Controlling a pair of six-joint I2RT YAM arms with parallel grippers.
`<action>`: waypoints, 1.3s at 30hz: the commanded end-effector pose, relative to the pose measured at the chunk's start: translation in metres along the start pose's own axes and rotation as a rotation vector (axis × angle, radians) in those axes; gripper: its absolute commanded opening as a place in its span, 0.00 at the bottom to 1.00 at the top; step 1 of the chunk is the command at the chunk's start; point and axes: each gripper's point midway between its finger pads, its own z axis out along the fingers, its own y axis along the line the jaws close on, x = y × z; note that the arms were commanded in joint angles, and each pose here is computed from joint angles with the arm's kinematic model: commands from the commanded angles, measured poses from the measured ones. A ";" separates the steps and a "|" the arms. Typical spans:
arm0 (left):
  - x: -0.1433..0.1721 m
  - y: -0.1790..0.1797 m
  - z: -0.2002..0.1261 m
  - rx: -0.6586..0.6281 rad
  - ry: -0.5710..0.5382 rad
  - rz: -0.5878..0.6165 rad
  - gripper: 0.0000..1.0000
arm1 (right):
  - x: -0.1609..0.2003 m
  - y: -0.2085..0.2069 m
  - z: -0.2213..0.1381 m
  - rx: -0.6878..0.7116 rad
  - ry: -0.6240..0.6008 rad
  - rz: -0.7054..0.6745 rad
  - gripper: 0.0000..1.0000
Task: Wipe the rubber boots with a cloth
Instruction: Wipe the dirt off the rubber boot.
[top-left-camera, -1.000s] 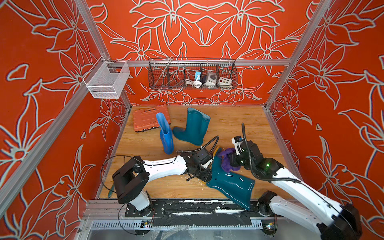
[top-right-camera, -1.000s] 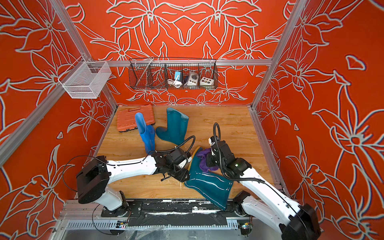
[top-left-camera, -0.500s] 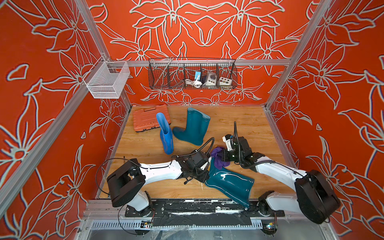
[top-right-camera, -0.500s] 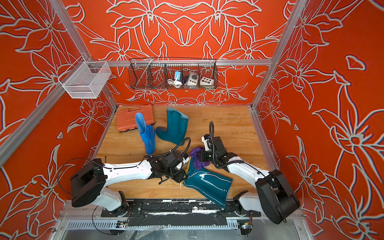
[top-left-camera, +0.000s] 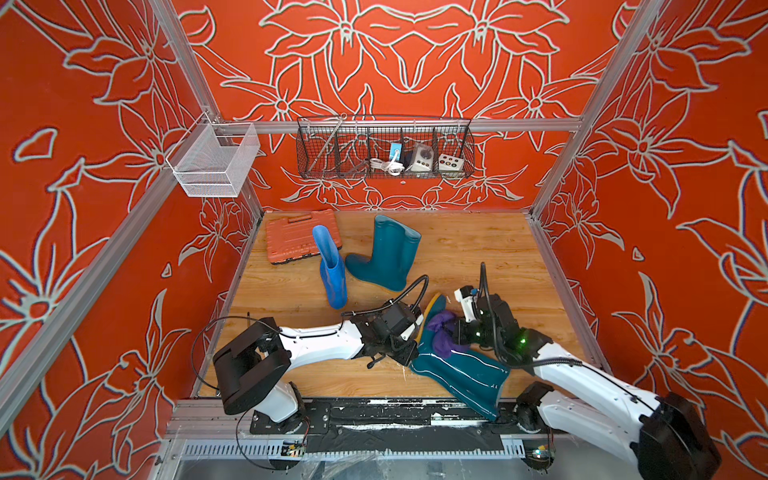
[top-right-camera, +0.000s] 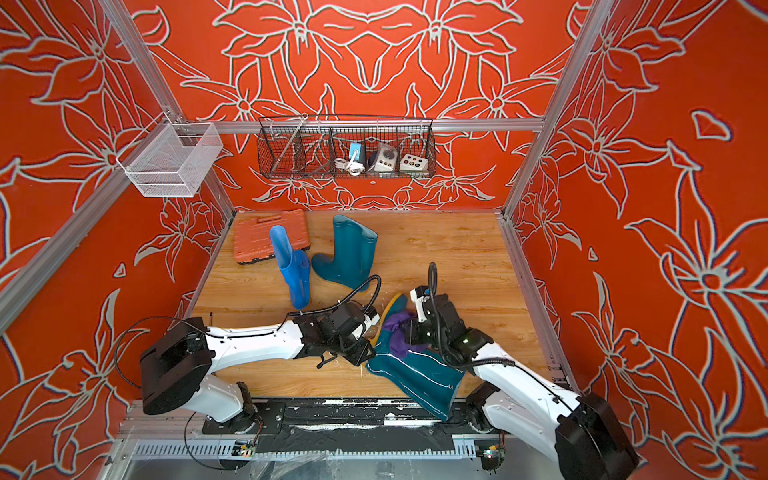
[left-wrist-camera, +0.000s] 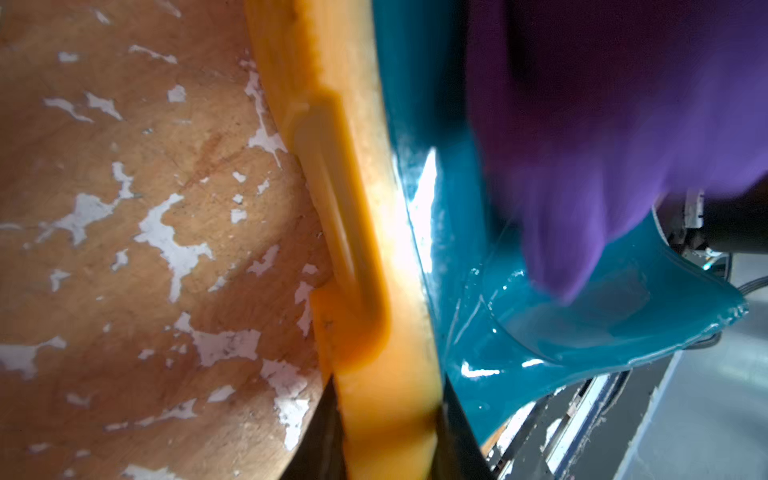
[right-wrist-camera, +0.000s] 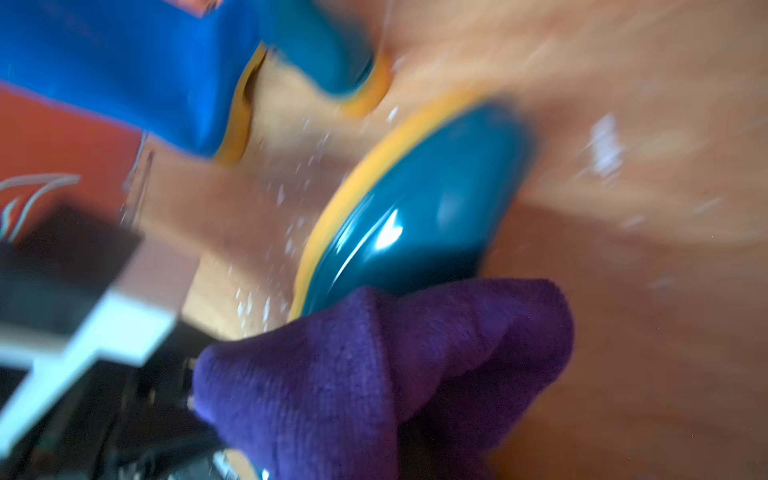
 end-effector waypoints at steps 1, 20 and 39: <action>-0.003 -0.003 0.010 0.028 -0.012 0.022 0.00 | -0.037 -0.006 0.007 -0.002 0.005 -0.014 0.00; -0.008 -0.005 0.005 0.036 -0.028 0.027 0.00 | 0.064 0.002 0.003 -0.039 0.098 0.091 0.00; -0.020 0.007 0.002 0.030 -0.048 -0.048 0.00 | 0.008 0.024 0.032 -0.082 0.099 0.019 0.00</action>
